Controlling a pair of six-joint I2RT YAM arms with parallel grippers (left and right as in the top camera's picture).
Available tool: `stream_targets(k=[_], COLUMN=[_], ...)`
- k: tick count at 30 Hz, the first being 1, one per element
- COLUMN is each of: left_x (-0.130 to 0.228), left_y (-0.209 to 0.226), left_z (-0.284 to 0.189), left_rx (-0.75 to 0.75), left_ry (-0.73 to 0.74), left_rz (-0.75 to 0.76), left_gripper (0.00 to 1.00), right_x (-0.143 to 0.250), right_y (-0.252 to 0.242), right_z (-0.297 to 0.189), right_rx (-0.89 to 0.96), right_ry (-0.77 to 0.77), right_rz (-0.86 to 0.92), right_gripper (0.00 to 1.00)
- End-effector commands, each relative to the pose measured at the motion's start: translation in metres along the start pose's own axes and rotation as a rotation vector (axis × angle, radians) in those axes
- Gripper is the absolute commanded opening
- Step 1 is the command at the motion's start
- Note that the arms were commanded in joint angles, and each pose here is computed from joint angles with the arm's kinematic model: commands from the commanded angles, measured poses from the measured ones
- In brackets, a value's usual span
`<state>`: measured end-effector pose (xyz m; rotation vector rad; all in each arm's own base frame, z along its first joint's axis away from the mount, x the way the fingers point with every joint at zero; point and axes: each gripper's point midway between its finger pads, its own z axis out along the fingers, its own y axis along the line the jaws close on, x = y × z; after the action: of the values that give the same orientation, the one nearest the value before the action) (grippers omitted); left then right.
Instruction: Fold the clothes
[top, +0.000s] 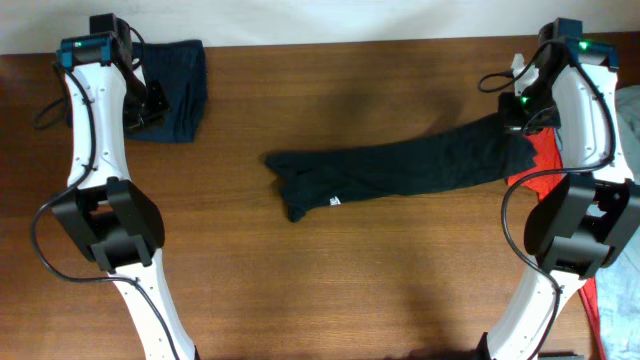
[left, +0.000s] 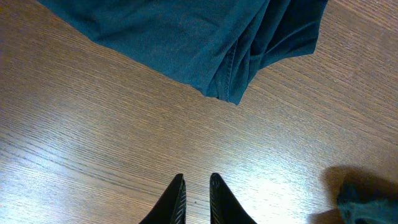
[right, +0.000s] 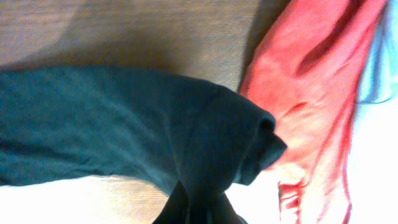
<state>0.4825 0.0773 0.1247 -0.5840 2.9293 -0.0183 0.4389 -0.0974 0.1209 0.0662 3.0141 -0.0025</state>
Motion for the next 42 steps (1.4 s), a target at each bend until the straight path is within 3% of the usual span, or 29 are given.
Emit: stream_targets(k=[1, 6, 14, 21, 28, 30, 31, 32, 39, 42], left_x=[-0.005, -0.005, -0.005, -0.004, -0.003, -0.001, -0.001, -0.001, 0.0, 0.0], left_y=[0.0, 0.0, 0.0, -0.004, -0.004, -0.004, -0.004, -0.004, -0.004, -0.004], left_z=[-0.022, -0.022, -0.022, -0.022, -0.022, -0.022, -0.022, -0.022, -0.022, -0.022], left_rx=[0.005, 0.006, 0.006, 0.028, 0.027, 0.025, 0.025, 0.025, 0.024, 0.024], left_ry=[-0.054, -0.053, -0.053, -0.047, -0.043, -0.036, -0.036, -0.036, -0.032, -0.032], left_rz=[-0.006, -0.006, -0.005, -0.004, -0.004, -0.004, -0.004, -0.004, -0.004, -0.004], left_gripper=[0.16, 0.16, 0.17, 0.21, 0.22, 0.22, 0.22, 0.23, 0.32, 0.43], right_x=[-0.003, 0.004, 0.033, 0.05, 0.029, 0.026, 0.026, 0.024, 0.017, 0.027], right_y=[0.039, 0.102, 0.198, 0.242, 0.266, 0.267, 0.267, 0.266, 0.249, 0.228], right_z=[-0.008, -0.008, 0.007, 0.046, 0.071, 0.071, 0.071, 0.071, 0.061, 0.057], right_rx=[-0.071, -0.122, -0.141, -0.15, -0.18, -0.18, -0.179, -0.18, -0.207, -0.189], right_ry=[-0.005, 0.04, 0.107, 0.104, -0.032, -0.043, -0.046, -0.05, -0.046, 0.01], right_rz=[0.005, -0.028, -0.226, -0.323, -0.292, -0.293, -0.293, -0.292, -0.243, -0.202], right_gripper=[0.04, 0.04, 0.04, 0.07, 0.08, 0.24, 0.43, 0.5, 0.56, 0.56])
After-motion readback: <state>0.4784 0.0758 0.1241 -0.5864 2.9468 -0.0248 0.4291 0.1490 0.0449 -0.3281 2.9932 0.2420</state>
